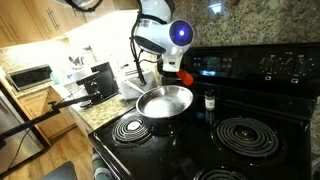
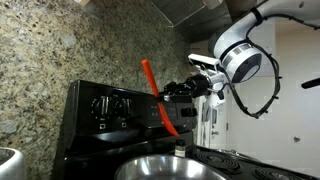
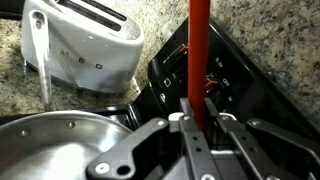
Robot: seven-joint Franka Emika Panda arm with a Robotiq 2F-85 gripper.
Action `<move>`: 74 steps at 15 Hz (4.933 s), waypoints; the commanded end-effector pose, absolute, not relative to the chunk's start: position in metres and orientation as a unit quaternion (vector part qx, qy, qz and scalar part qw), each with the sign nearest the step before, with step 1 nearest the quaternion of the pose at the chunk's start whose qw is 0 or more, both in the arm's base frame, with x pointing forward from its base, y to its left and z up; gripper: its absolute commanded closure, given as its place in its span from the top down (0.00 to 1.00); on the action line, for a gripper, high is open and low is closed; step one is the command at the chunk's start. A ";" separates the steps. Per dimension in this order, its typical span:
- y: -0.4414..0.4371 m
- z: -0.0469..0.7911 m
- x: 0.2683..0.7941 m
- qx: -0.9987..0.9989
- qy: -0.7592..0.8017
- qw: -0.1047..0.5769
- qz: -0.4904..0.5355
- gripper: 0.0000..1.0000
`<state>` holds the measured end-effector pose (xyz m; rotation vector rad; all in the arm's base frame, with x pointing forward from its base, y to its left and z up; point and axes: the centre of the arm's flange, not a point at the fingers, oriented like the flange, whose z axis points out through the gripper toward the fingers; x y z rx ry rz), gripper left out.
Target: Take the red spoon and mix the content in the pot
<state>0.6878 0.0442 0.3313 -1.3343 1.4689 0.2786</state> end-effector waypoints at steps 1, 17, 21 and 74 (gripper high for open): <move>0.044 0.331 0.687 -0.561 0.618 0.538 0.117 0.16; -0.003 0.330 0.683 -0.557 0.666 0.477 -0.140 0.04; -0.023 0.331 0.678 -0.548 0.681 0.443 -0.203 0.04; -0.122 0.224 0.627 -0.662 0.748 0.039 -0.024 0.04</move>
